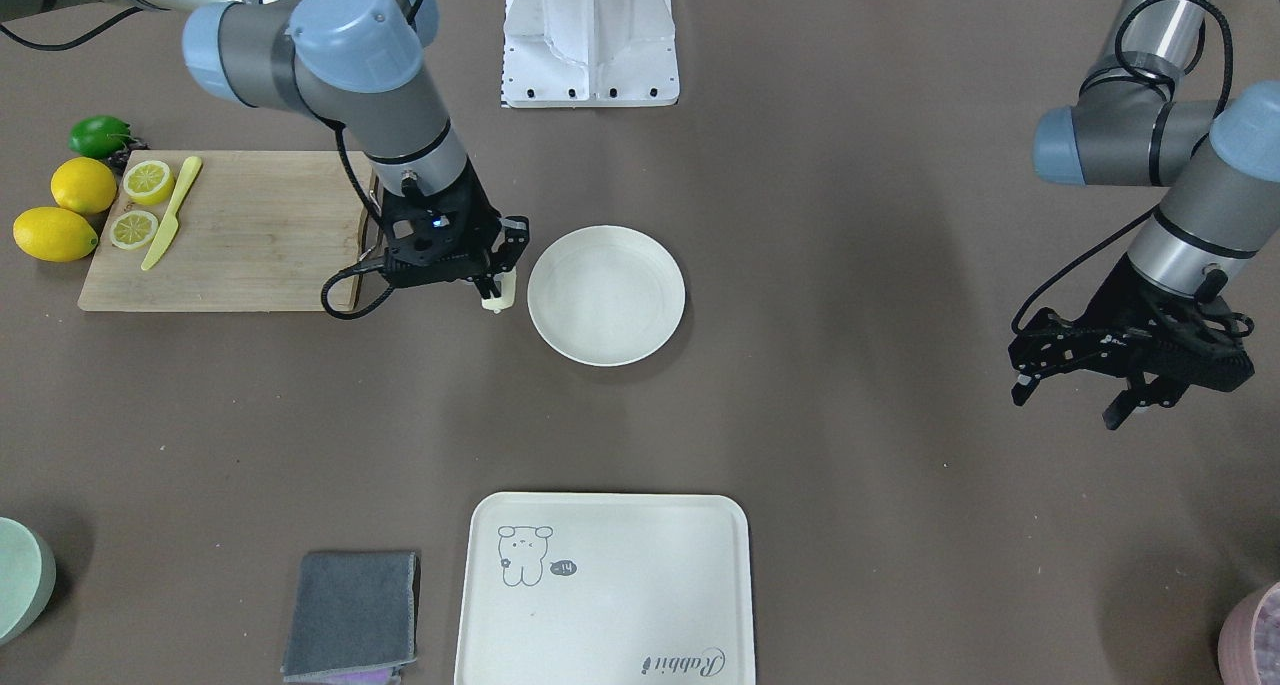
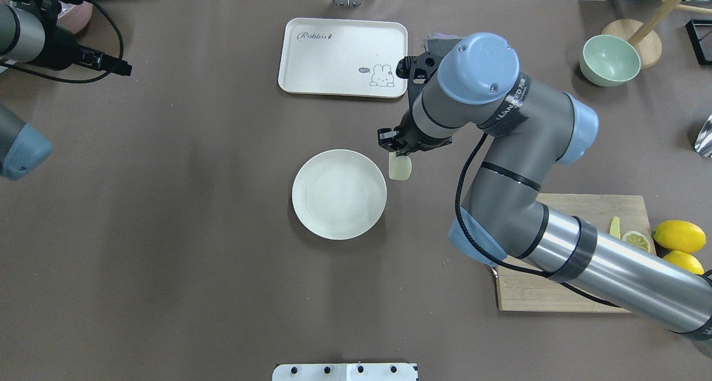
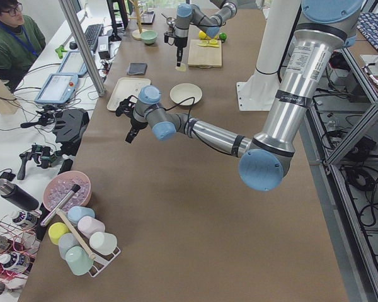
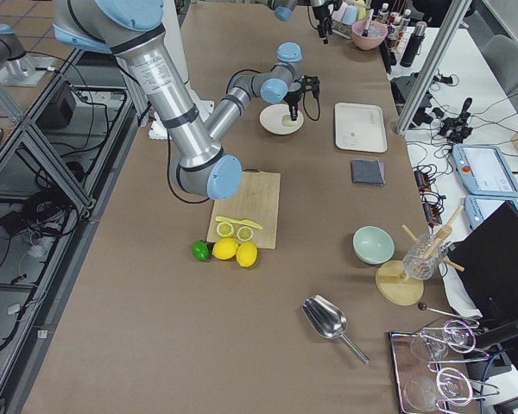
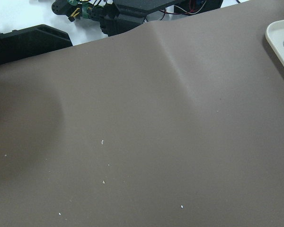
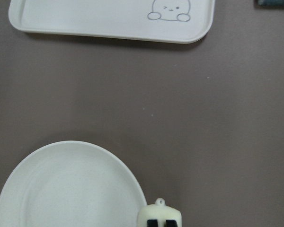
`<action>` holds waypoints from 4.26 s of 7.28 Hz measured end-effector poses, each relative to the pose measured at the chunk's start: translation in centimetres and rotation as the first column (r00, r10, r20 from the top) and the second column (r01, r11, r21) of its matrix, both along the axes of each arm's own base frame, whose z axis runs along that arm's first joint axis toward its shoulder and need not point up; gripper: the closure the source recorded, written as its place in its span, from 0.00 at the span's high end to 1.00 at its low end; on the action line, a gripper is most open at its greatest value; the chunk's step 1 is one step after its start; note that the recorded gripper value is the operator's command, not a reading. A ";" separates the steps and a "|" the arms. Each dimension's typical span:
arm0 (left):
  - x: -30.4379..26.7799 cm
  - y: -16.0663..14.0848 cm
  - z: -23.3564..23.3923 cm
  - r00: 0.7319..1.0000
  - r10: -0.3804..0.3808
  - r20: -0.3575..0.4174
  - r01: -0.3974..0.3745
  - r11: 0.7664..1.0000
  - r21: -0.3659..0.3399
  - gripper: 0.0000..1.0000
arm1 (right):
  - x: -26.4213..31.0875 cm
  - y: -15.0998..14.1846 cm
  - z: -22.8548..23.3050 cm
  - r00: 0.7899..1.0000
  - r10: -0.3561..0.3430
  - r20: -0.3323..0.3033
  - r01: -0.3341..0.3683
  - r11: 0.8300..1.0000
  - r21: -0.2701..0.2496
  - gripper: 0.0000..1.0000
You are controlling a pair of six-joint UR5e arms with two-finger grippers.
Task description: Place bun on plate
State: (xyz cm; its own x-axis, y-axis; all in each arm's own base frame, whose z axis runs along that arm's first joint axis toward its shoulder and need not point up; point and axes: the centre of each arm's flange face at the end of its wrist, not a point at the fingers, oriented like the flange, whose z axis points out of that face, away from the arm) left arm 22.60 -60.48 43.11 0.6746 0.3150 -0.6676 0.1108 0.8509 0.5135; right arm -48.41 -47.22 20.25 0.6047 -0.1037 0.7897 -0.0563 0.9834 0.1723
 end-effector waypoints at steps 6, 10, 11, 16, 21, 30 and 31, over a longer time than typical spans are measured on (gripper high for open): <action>-1.2 -1.0 1.4 0.997 -0.055 0.046 0.055 0.998 0.002 0.98 | -8.3 1.3 -0.8 0.999 0.007 0.031 -0.009 0.997 0.080 1.00; -1.9 -1.1 2.1 0.996 -0.070 0.049 0.070 0.998 -0.009 0.98 | -7.0 2.2 -3.3 0.995 0.033 0.093 -0.037 0.999 0.034 1.00; -3.1 -1.5 2.2 0.995 -0.085 0.045 0.086 0.996 -0.016 0.98 | -5.4 1.7 -3.1 0.994 0.045 0.095 -0.046 0.999 0.010 1.00; -14.7 -4.0 2.0 0.996 -0.084 -0.004 0.083 0.984 -0.161 0.98 | 11.4 -8.3 6.4 0.997 0.066 -0.048 -0.064 0.997 0.042 1.00; -27.2 -5.6 8.8 0.998 -0.055 0.029 0.061 0.965 -0.255 0.98 | 32.8 -12.6 16.4 0.993 -0.013 -0.115 0.031 0.987 0.157 1.00; -32.0 -5.0 11.6 0.994 -0.106 0.032 0.110 0.918 -0.381 0.98 | 46.2 -14.1 30.7 0.981 0.025 -0.195 -0.019 0.999 0.036 1.00; -32.0 -4.8 11.1 0.994 -0.106 0.032 0.111 0.920 -0.375 0.98 | 46.4 -14.3 30.8 0.981 0.029 -0.194 -0.023 0.999 0.032 1.00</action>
